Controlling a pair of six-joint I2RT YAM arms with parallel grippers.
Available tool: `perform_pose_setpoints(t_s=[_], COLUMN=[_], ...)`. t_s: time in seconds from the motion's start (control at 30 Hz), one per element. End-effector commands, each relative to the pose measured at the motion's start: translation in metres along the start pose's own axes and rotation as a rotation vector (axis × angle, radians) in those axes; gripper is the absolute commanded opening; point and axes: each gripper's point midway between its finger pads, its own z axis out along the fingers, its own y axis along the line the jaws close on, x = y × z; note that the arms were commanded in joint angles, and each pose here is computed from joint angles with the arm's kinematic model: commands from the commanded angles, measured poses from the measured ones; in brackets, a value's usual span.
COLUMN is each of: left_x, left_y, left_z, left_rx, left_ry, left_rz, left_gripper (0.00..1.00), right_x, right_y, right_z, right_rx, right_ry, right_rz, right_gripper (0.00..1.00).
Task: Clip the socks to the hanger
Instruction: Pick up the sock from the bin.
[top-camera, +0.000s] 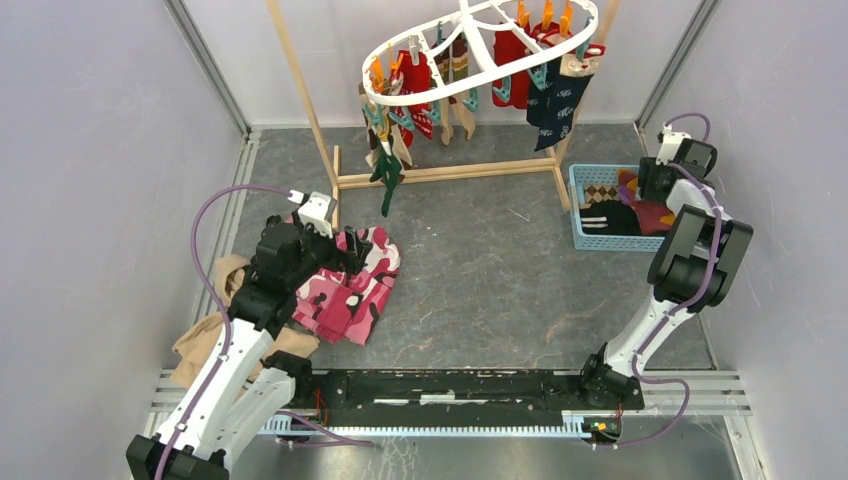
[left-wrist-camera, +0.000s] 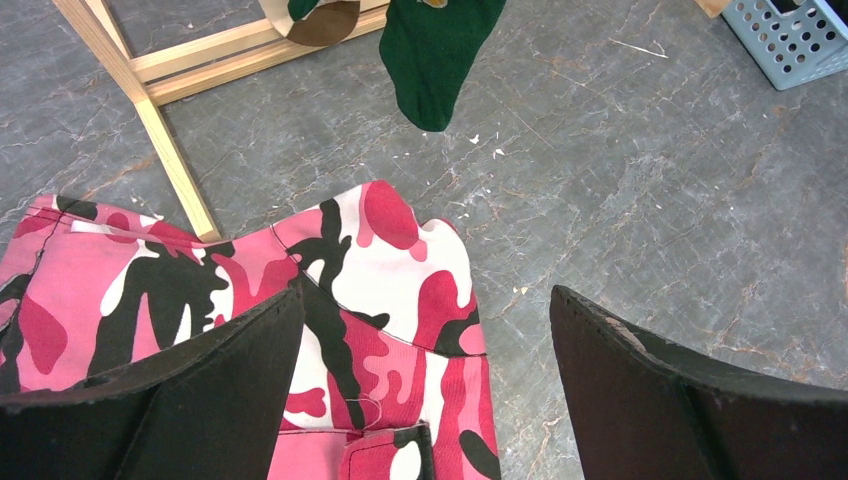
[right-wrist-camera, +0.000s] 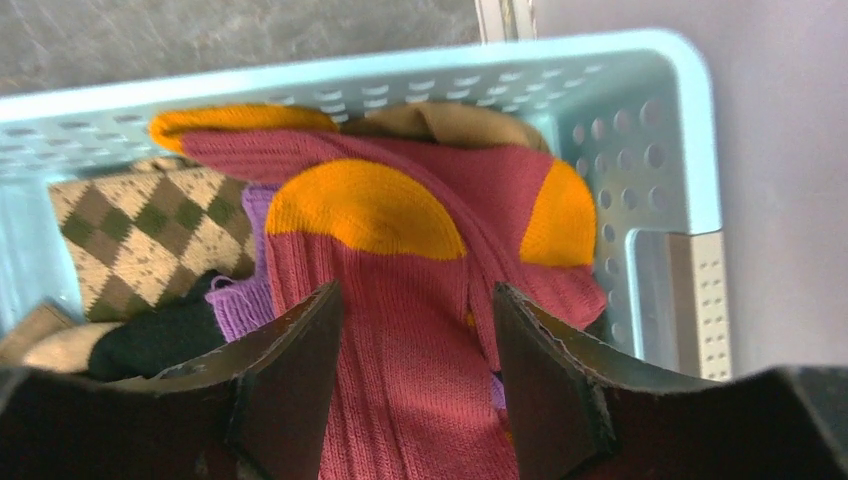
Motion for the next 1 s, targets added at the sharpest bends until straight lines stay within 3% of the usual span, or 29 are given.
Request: perform_pose_setpoints(t_s=[0.0,0.2,0.37,0.57,0.67,0.87,0.97], left_x=[-0.012,-0.012,-0.012,-0.012,-0.012,-0.011,-0.011], left_y=[-0.005,-0.005,-0.005,-0.005,-0.005,-0.005,-0.004], left_z=[-0.001,-0.001,-0.002,-0.001,-0.001,-0.001,-0.001], left_rx=[0.027,0.032,0.030,0.031,0.031,0.030,0.029], left_ry=[-0.050,-0.048,-0.051,-0.048,-0.049,-0.045,-0.045], left_rz=[-0.005,-0.008,-0.007,-0.008,-0.007,-0.009,-0.009], left_gripper=[0.97,0.97,0.97,0.97,0.97,0.97,0.97], right_x=[-0.011,-0.002,0.011,0.018,0.023,0.014,-0.007], right_y=[-0.012,-0.006,0.002,0.008,0.010,0.014,0.012], right_z=[-0.004,0.005,0.008,0.007,0.007,-0.002,-0.019], right_rx=[0.062,0.012,-0.044,-0.094,-0.108,-0.134,-0.126], right_ry=[0.017,0.091,0.145,0.184,0.198,0.142,0.043], right_rz=[-0.038,-0.060,-0.081,-0.106,-0.121,-0.150,-0.155], right_gripper=[0.63,0.61,0.44,0.34,0.24,0.01,0.00])
